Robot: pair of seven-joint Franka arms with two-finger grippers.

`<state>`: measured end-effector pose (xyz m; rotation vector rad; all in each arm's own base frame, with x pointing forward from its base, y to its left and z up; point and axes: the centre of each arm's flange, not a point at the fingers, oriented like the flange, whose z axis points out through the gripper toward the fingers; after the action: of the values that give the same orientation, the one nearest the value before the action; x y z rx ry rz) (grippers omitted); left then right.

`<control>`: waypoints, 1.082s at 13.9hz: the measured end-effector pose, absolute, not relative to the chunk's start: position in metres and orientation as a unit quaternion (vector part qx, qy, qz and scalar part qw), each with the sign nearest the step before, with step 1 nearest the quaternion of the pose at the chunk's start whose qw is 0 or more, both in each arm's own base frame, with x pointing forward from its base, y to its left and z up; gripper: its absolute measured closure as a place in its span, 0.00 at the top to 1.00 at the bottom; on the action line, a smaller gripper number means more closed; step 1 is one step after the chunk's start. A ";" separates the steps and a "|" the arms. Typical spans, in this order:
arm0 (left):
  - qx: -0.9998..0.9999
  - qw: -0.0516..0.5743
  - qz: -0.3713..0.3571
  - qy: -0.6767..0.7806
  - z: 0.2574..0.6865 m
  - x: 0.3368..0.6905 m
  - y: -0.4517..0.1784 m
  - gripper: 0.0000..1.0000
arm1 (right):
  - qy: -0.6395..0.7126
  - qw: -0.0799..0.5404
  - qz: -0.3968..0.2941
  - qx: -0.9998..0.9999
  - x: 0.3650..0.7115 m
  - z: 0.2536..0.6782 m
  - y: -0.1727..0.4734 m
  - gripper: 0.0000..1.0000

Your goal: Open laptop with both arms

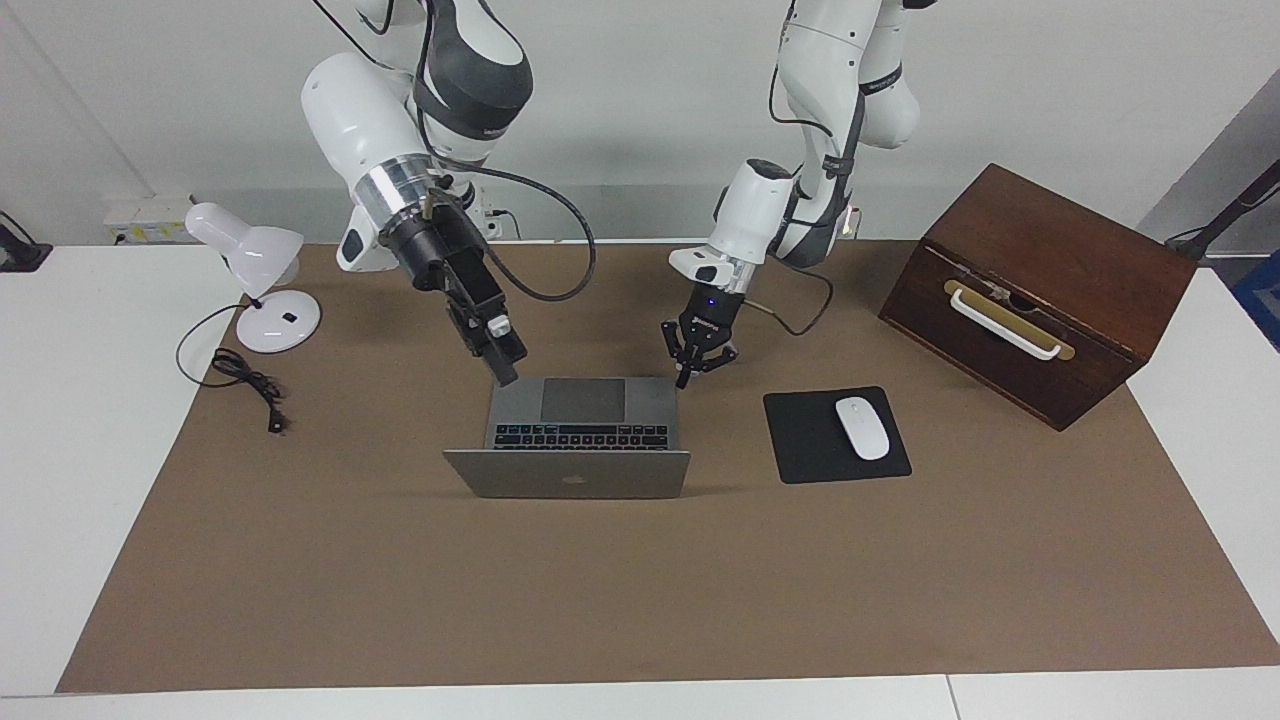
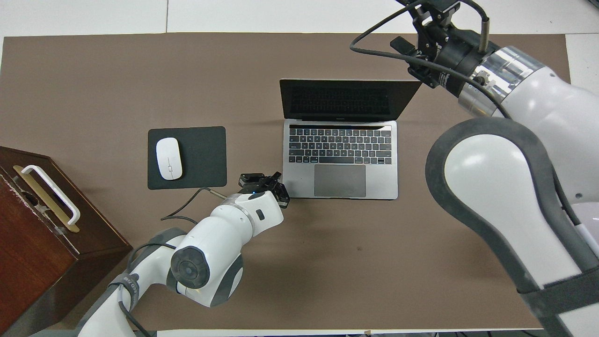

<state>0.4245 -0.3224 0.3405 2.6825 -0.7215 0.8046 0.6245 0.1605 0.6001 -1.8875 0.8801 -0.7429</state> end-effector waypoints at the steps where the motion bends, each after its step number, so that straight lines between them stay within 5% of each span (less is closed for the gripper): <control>1: 0.924 0.124 0.264 -0.245 0.350 0.428 -0.320 0.01 | 0.336 0.428 -0.321 -0.775 0.634 0.606 0.151 1.00; 7: 0.943 0.095 0.193 -0.253 0.403 0.470 -0.274 0.01 | 0.205 0.243 -0.346 -0.883 0.675 0.620 0.107 1.00; 15: 0.956 0.035 0.133 -0.261 0.473 0.514 -0.163 0.01 | 0.100 0.099 -0.197 -0.970 0.656 0.595 0.061 1.00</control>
<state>0.5142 -0.1630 0.4733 2.9374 -0.8009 0.4087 0.6563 0.0611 0.5954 -2.8690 0.2957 -0.5824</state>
